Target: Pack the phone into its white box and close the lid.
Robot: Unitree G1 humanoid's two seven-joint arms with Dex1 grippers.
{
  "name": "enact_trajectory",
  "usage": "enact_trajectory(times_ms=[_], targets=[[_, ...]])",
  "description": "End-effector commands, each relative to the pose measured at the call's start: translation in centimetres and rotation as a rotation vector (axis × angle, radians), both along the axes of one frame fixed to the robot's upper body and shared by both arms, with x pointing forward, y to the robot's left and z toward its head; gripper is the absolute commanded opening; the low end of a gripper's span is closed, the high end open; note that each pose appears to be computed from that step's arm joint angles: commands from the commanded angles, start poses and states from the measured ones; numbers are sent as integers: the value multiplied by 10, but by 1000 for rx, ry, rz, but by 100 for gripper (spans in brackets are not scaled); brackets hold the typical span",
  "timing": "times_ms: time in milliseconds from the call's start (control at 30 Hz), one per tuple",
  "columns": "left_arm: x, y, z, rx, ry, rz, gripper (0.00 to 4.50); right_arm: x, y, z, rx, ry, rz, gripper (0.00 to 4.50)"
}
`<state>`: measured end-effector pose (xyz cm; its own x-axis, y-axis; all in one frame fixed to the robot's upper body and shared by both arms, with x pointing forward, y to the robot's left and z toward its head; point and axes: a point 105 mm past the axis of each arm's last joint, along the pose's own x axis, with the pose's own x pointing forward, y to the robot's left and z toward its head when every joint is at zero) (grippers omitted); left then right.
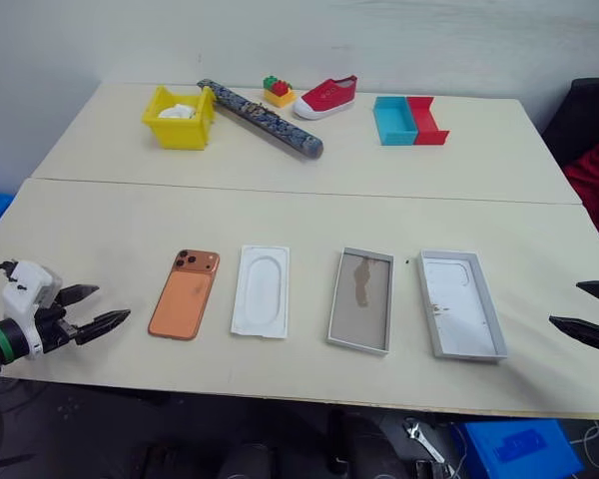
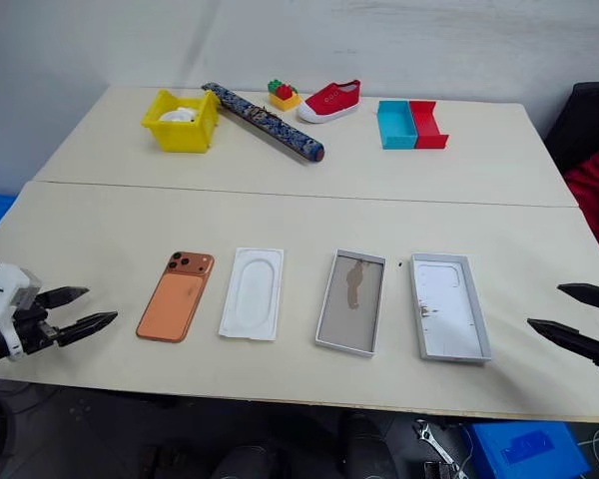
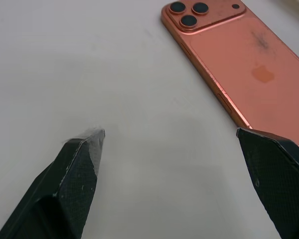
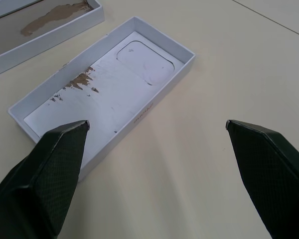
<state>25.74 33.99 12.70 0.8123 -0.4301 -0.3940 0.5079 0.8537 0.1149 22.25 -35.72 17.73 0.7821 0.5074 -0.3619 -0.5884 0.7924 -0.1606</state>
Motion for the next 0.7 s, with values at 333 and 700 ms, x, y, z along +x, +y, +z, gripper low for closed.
enact_trajectory(times_ms=[333,700], targets=[[4,4,1,34,-28,36,446,2,5,13,-31,-14,10,450],[6,-13,4,-38,13,-13,446,7,10,19,-93,-70,20,450]])
